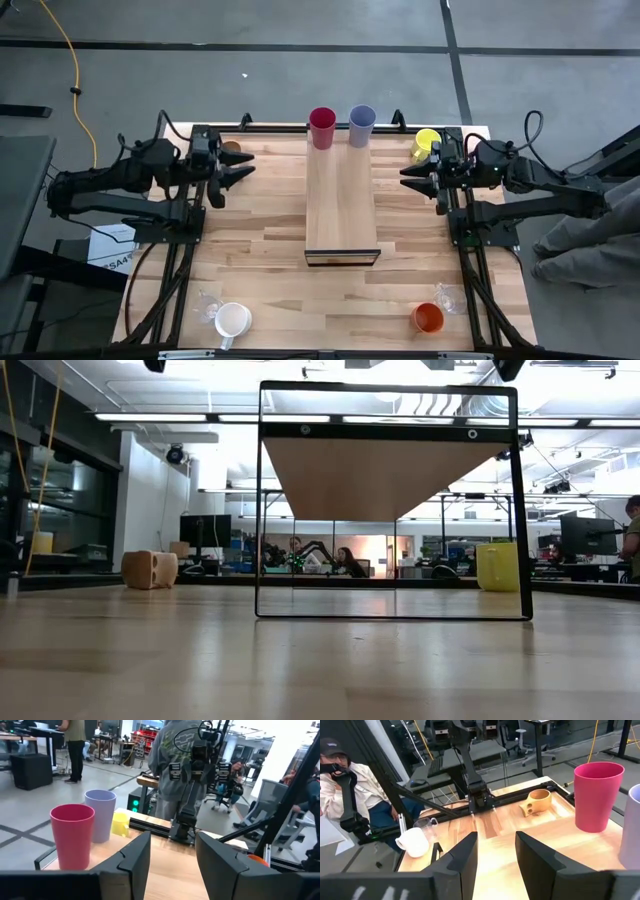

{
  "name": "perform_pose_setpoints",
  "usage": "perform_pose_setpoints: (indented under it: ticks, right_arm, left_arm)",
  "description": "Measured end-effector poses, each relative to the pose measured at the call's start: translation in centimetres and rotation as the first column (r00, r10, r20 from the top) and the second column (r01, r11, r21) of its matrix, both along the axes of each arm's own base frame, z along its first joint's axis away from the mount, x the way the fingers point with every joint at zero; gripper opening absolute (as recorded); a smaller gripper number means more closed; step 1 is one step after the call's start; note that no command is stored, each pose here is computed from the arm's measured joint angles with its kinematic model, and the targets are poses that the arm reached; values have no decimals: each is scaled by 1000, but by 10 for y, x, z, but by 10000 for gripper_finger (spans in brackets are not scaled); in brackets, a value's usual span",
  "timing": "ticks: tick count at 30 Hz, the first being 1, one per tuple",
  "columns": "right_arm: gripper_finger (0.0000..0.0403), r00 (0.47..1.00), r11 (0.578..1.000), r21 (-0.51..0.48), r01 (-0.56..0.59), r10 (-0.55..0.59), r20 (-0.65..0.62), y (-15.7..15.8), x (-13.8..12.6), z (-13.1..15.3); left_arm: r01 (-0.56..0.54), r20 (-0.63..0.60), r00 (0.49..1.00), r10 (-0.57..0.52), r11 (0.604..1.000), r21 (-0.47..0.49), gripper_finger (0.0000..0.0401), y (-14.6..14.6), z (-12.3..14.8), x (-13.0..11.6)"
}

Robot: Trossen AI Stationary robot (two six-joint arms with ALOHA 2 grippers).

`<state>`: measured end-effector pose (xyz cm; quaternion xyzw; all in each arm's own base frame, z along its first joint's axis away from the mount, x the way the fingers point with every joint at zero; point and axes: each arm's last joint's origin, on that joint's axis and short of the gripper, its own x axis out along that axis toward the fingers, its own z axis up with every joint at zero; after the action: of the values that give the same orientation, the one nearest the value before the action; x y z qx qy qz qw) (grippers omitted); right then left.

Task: Stack small to large cups/mugs on shelf
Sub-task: Put the orange cup on the shelf

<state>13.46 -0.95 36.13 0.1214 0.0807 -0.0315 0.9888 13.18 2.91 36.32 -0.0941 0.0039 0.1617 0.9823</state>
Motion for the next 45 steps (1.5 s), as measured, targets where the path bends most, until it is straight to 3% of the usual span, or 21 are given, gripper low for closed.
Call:
perform_pose_setpoints:
  ticks: [7, 25, 29, 31, 34, 37, 41, 45]
  right_arm:
    - [124, 1000, 1000, 0, 0, 0, 0, 0, 0, 0]
    - [124, 1000, 1000, 0, 0, 0, 5, 0, 0, 0]
    - [124, 1000, 994, 114, -5, 7, -13, 1, 3, 2]
    - [124, 992, 982, 179, -53, 74, -107, 5, 7, 1]
    - [124, 932, 962, 261, -86, 170, -320, 19, 16, -8]
    - [124, 807, 939, 326, -110, 276, -522, 39, 22, -18]
    - [124, 621, 907, 395, -144, 394, -678, 74, 26, -29]
    - [125, 510, 887, 433, -160, 449, -733, 108, 21, -39]
  left_arm:
    - [-51, 7, 999, 51, 999, -21, 145, 1, 0, 0]
    - [-51, 10, 999, 51, 998, -36, 145, 1, 0, 0]
    - [-51, 12, 999, 52, 998, -43, 145, 1, 0, -1]
    - [-52, 11, 999, 52, 998, -43, 145, 1, 0, -1]
    - [-52, 10, 999, 52, 998, -43, 145, 1, 0, -1]
    - [-53, 7, 999, 53, 998, -44, 145, 2, -1, -1]
    - [-64, 5, 998, 64, 997, -43, 145, 2, -1, -1]
    - [-64, 5, 998, 65, 997, -42, 145, 2, -1, -1]
